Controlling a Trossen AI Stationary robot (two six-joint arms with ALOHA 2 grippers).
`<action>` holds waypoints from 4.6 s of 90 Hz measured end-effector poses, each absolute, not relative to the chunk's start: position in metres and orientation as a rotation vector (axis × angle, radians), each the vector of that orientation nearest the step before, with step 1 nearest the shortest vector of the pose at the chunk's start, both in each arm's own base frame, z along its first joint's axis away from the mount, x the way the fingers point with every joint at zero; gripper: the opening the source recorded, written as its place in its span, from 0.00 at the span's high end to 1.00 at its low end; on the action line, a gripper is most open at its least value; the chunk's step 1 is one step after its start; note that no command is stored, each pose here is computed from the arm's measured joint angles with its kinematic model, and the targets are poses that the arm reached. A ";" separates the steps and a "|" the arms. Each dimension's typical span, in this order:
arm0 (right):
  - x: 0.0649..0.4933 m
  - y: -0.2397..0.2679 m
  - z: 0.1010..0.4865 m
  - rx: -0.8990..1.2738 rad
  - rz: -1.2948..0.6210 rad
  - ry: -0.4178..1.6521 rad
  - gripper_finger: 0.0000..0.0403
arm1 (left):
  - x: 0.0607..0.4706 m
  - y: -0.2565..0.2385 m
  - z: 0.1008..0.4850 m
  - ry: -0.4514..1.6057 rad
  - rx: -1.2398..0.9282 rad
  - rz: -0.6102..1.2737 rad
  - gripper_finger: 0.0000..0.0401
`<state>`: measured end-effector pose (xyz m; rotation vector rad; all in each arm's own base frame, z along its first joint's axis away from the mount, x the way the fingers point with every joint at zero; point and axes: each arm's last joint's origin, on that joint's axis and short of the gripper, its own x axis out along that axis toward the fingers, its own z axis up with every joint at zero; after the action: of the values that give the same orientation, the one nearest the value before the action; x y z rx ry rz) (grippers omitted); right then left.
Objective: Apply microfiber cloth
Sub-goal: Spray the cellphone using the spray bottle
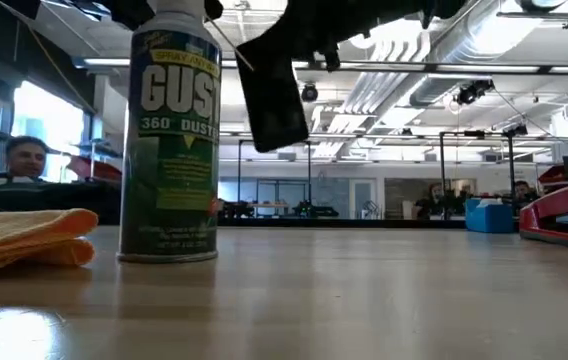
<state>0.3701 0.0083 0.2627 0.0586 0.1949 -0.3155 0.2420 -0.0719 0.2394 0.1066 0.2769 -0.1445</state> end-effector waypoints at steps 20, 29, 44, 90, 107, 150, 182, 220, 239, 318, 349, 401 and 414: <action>0.369 0.012 0.259 0.156 -0.316 0.213 1.00 | 0.242 -0.072 0.240 0.275 0.106 -0.144 1.00; 0.371 0.013 0.254 0.172 -0.319 0.231 1.00 | 0.242 -0.072 0.240 0.275 0.106 -0.145 1.00; 0.374 0.015 0.247 0.166 -0.343 0.244 1.00 | 0.242 -0.072 0.240 0.275 0.113 -0.144 1.00; 0.336 0.019 0.336 -0.425 -0.372 0.072 1.00 | 0.237 -0.071 0.247 0.246 0.038 -0.166 1.00; 0.333 0.034 0.325 -0.634 -0.458 0.243 1.00 | 0.227 -0.066 0.264 0.168 -0.033 -0.117 0.99; 0.357 0.063 0.272 -1.584 -0.376 0.691 1.00 | 0.208 0.002 0.283 0.158 -0.575 0.017 0.80; 0.372 0.068 0.252 -2.014 -0.230 0.777 1.00 | 0.205 0.043 0.278 0.208 -0.755 -0.048 0.65; 0.374 0.080 0.266 -2.012 -0.273 0.589 1.00 | 0.234 0.045 0.272 0.164 -0.797 -0.230 0.57; 0.375 0.081 0.266 -2.030 -0.241 0.539 1.00 | 0.244 0.046 0.264 0.193 -0.862 -0.254 0.57; 0.375 0.084 0.265 -2.043 -0.218 0.508 1.00 | 0.259 0.045 0.258 0.167 -0.858 -0.397 0.60; 0.374 0.087 0.266 -2.042 -0.218 0.496 1.00 | 0.259 0.045 0.257 0.170 -0.843 -0.400 0.85; 0.372 0.091 0.265 -2.038 -0.224 0.528 0.70 | 0.259 0.045 0.258 0.158 -0.810 -0.405 0.96; 0.367 0.102 0.268 -2.006 -0.255 0.533 0.64 | 0.255 0.045 0.263 0.134 -0.764 -0.415 0.96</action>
<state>0.3673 0.1017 0.2682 -2.0060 0.5335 -0.2554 0.2551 0.0447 0.2632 -0.7644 0.1336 -0.4150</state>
